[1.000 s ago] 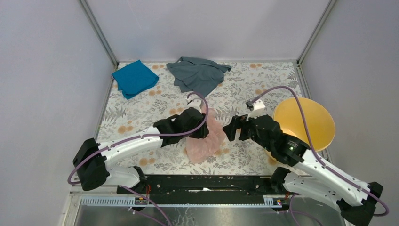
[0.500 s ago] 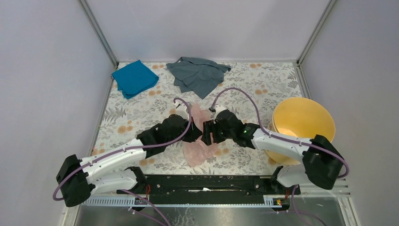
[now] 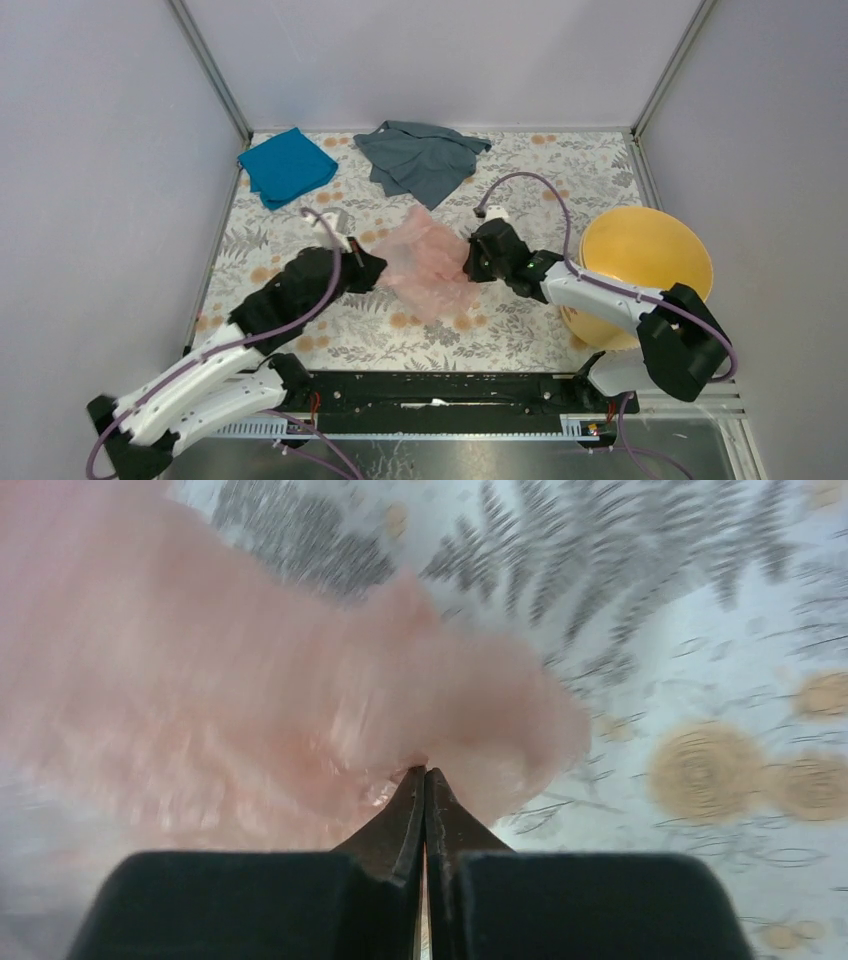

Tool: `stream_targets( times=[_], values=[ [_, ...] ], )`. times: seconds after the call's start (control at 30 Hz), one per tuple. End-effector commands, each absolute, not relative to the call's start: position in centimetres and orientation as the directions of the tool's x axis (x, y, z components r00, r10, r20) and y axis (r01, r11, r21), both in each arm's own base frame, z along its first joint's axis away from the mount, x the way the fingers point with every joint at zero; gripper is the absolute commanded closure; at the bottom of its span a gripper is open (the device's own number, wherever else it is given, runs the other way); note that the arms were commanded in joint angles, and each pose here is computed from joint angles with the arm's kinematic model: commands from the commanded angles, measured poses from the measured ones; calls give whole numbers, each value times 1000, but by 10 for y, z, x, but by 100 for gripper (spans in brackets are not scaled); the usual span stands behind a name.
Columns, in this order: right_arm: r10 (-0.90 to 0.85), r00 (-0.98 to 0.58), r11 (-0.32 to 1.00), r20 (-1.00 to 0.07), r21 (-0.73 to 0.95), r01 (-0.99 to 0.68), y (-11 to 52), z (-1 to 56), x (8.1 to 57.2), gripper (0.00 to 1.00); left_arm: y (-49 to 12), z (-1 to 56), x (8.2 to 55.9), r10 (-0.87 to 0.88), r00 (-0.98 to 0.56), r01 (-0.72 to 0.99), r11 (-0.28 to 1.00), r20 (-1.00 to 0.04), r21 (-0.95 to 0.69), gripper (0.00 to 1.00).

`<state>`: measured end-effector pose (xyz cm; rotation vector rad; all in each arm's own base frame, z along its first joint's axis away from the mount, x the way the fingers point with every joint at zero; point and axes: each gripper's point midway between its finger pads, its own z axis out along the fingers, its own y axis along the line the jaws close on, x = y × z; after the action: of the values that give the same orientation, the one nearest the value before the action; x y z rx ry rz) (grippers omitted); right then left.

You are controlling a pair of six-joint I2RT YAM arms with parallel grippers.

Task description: Put the trash bags into the trash bin

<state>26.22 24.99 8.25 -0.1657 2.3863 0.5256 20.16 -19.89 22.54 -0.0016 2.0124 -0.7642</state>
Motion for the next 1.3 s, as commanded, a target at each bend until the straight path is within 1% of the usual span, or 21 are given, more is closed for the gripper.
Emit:
stream_targets(
  times=[0.0,0.13,0.27,0.4,0.47,0.53,0.6,0.67,0.7,0.77,0.8,0.87,0.9,0.93,0.97,1.0,1.07,1.13,1.2,1.27],
  values=[
    [42,-718,912,-695,320,-257,232,102,281,100,-149,280,196,-317,-392,275,855,-864,-439,100],
    [67,-739,884,-670,384,-268,240,102,282,100,-136,326,174,-324,-308,393,813,-894,-430,100],
    [102,-759,802,-643,504,-320,262,110,283,100,-124,359,158,-322,-236,461,793,-917,-397,100],
    [24,-764,698,-644,558,-449,283,120,268,100,-129,377,148,-271,-226,536,768,-936,-352,100],
    [-33,-746,679,-665,533,-505,284,123,264,100,-137,384,142,-242,-232,585,739,-942,-334,100],
    [-82,-717,707,-693,467,-532,275,121,266,100,-137,391,139,-219,-229,601,734,-948,-315,100],
    [-110,-698,761,-707,392,-517,262,116,273,100,-126,396,142,-215,-209,563,772,-954,-297,100],
    [-136,-701,801,-700,338,-494,251,108,277,99,-107,399,150,-223,-181,481,829,-958,-284,100],
    [-140,-703,812,-697,325,-485,249,106,278,97,-99,400,153,-229,-173,444,850,-958,-283,100],
    [-128,-713,821,-690,330,-466,249,103,281,86,-91,400,158,-235,-168,393,875,-957,-284,100],
    [-125,-718,807,-685,350,-475,255,104,281,85,-93,399,160,-224,-176,391,878,-959,-277,100],
    [-124,-734,747,-667,425,-512,273,111,275,83,-108,390,165,-190,-216,412,872,-958,-266,100],
    [-100,-729,714,-677,461,-527,284,120,276,83,-121,383,170,-168,-250,431,863,-954,-265,100],
    [-83,-730,692,-678,488,-533,292,129,276,81,-137,376,173,-135,-287,462,847,-948,-261,100],
    [-68,-730,685,-680,501,-529,296,136,278,77,-152,369,177,-105,-321,487,834,-941,-259,100],
    [-55,-734,699,-677,499,-512,296,142,282,68,-165,364,182,-87,-353,499,825,-931,-266,100],
    [-54,-746,756,-664,461,-465,285,147,287,59,-182,357,196,-82,-386,485,829,-919,-278,100],
    [-81,-744,799,-664,403,-447,272,152,288,48,-194,351,212,-91,-397,452,847,-914,-280,100],
    [-121,-747,844,-654,329,-425,254,151,286,37,-195,350,223,-96,-380,385,888,-920,-252,100],
    [-138,-748,876,-649,272,-397,237,150,281,28,-186,359,233,-108,-326,296,932,-939,-210,100]
  ],
)
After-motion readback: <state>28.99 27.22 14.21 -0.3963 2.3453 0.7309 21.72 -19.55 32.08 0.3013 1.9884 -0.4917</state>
